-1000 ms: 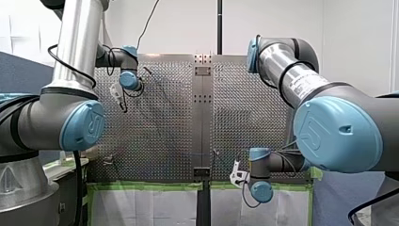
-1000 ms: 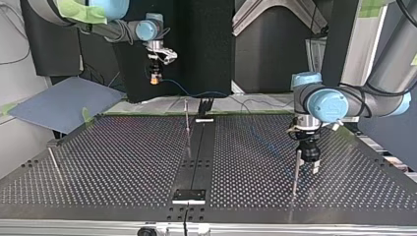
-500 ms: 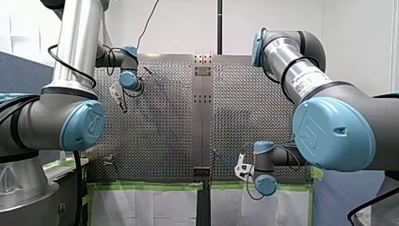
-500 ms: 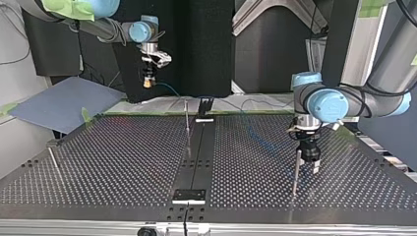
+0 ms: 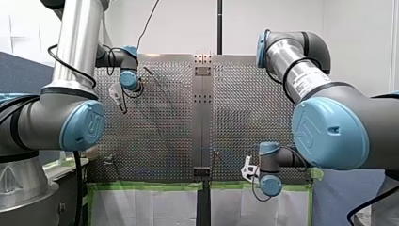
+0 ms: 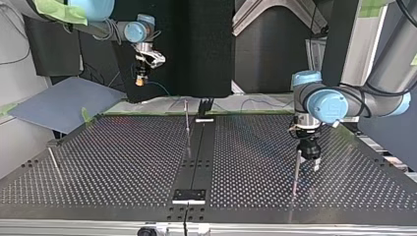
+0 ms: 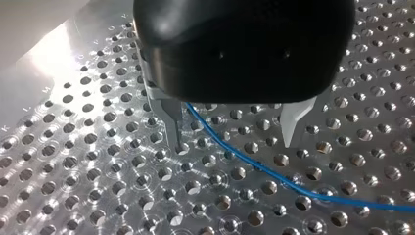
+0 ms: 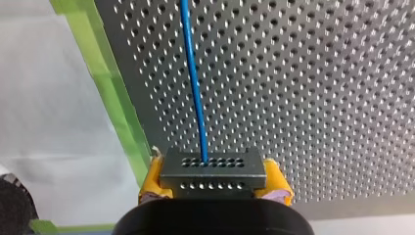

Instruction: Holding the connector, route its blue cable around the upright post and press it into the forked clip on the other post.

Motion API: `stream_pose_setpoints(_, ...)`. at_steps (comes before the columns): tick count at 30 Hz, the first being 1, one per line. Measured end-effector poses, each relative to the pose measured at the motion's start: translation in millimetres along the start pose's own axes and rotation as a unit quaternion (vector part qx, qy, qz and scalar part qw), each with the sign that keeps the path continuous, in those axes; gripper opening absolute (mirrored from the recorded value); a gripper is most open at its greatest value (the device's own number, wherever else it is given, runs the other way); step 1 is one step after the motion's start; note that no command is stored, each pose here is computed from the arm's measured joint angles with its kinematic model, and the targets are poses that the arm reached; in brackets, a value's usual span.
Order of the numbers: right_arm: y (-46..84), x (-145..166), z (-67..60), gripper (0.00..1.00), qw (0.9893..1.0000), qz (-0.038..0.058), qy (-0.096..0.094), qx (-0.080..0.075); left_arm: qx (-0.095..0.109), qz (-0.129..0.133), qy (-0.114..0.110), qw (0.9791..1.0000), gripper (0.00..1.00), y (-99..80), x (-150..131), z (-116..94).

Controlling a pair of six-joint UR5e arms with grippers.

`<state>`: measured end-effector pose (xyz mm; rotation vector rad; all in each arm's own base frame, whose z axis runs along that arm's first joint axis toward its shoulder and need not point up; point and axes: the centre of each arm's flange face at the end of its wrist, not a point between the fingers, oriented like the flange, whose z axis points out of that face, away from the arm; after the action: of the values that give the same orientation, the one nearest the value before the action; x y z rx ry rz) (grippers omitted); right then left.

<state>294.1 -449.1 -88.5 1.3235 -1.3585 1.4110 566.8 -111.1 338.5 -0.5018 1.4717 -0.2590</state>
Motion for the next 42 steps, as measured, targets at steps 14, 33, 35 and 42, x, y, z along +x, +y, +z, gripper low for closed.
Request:
stream_pose_setpoints(14,21.6,5,10.9,0.0,0.9999,0.0058,0.002,-0.008,-0.012,-0.02,0.024,0.9994,1.0,-2.8,3,-10)
stream_pose_setpoints(33,22.8,5,14.6,0.0,0.9993,0.0234,-0.008,0.029,-0.044,-0.038,0.034,0.9977,1.0,16.3,-20,-72)
stream_pose_setpoints(35,22.9,5,14.5,0.0,0.9993,0.0232,-0.009,0.029,-0.051,-0.026,0.042,0.9975,1.0,18.8,-20,-83)
stream_pose_setpoints(42,22.4,4,14.2,0.0,0.9993,0.0219,-0.01,0.03,-0.06,0.012,0.062,0.9962,1.0,17.8,-29,-114)
